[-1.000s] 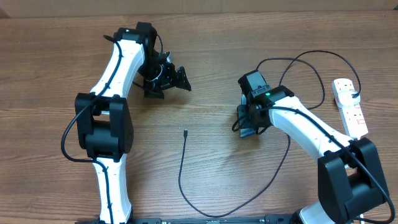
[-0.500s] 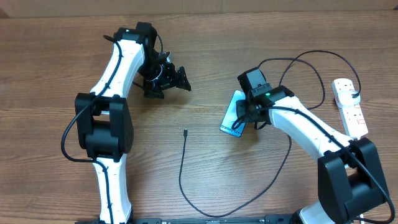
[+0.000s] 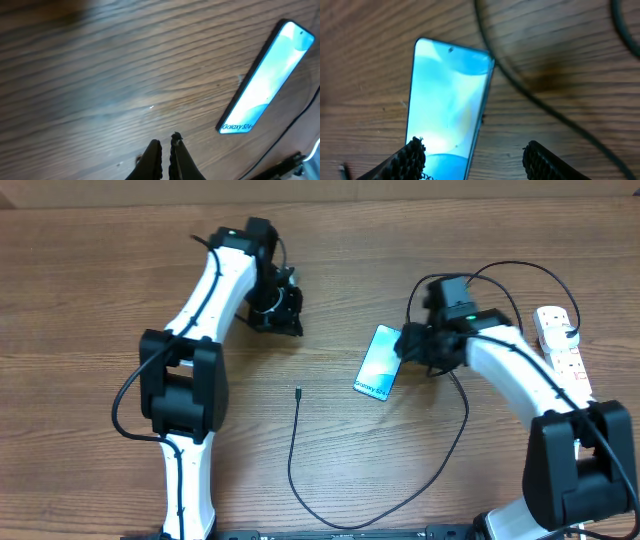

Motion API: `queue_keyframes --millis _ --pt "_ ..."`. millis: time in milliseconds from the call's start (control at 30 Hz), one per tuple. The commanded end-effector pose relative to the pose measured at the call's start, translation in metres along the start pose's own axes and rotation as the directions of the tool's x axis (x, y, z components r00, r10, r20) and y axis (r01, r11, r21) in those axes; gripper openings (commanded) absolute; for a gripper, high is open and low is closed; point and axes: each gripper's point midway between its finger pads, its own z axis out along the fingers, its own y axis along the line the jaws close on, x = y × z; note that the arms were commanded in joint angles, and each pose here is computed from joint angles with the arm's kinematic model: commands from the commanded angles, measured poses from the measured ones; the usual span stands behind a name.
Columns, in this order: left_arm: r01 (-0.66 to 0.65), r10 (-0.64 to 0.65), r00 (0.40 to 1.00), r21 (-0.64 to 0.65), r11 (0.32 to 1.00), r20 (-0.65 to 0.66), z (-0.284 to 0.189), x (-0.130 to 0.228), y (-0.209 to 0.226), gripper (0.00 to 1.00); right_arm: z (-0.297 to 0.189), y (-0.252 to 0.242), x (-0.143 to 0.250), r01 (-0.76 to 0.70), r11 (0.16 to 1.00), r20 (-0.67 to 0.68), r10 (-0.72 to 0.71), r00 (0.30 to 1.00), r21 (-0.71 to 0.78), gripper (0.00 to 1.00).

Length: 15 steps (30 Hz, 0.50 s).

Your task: Plug charger to phone and switch on socket

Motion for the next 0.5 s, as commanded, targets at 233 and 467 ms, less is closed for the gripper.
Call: queue_keyframes --millis 233,467 --pt "-0.141 0.141 0.984 -0.008 0.99 0.112 0.009 -0.008 -0.072 0.04 0.019 -0.002 0.008 -0.066 0.982 -0.133 0.043 0.99 -0.174 0.35" --pt "-0.172 0.185 0.972 -0.099 0.98 0.147 0.031 -0.013 -0.084 0.05 0.031 0.001 0.009 -0.07 0.978 -0.15 0.041 0.988 -0.194 0.17"
